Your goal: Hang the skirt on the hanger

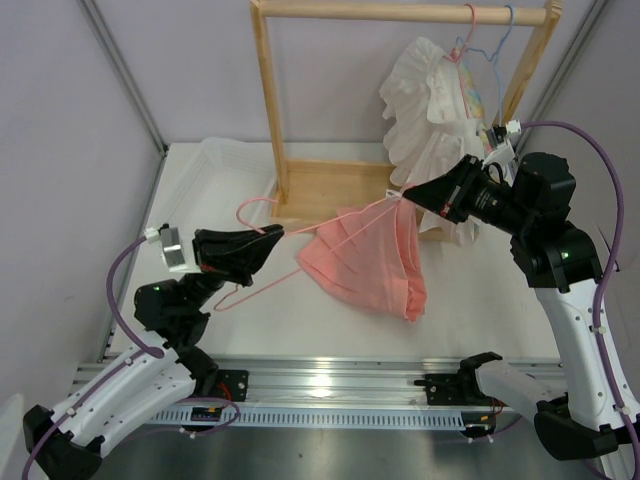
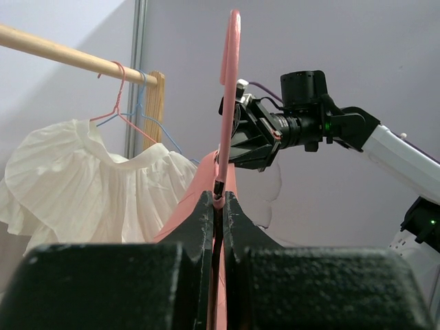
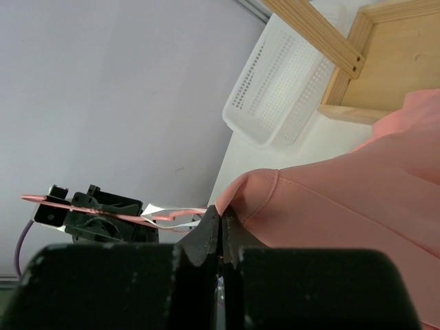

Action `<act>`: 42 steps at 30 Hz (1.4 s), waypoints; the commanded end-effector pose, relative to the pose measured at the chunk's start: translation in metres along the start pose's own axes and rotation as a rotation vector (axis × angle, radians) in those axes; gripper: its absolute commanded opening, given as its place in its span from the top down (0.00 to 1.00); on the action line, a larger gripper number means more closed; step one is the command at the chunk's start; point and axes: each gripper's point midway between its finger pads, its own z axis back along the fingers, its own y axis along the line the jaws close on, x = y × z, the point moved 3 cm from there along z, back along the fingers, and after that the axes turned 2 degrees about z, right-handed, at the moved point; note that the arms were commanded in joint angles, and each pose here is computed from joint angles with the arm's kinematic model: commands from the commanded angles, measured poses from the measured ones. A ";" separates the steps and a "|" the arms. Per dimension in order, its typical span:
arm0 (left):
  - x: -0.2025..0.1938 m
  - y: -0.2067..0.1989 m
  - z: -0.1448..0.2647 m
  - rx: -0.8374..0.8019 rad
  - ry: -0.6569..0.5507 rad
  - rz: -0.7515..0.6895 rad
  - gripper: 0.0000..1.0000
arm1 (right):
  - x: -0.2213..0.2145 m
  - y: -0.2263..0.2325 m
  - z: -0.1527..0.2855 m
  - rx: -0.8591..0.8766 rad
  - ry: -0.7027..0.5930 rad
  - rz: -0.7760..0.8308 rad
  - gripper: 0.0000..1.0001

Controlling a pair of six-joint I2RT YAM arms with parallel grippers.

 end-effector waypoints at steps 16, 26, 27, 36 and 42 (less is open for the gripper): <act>0.026 -0.019 -0.009 -0.088 -0.043 -0.054 1.00 | 0.009 0.024 0.012 0.102 -0.036 0.039 1.00; 0.031 -0.015 -0.014 -0.066 -0.045 -0.096 1.00 | 0.008 0.025 0.011 0.115 -0.020 0.035 1.00; 0.034 -0.016 -0.015 -0.070 -0.050 -0.104 1.00 | 0.007 0.025 0.011 0.116 -0.015 0.035 1.00; 0.038 -0.015 -0.018 -0.059 -0.030 -0.152 1.00 | 0.006 0.025 0.012 0.118 -0.010 0.036 1.00; 0.034 -0.018 -0.010 -0.065 -0.026 -0.114 1.00 | 0.008 0.024 0.011 0.109 -0.021 0.033 1.00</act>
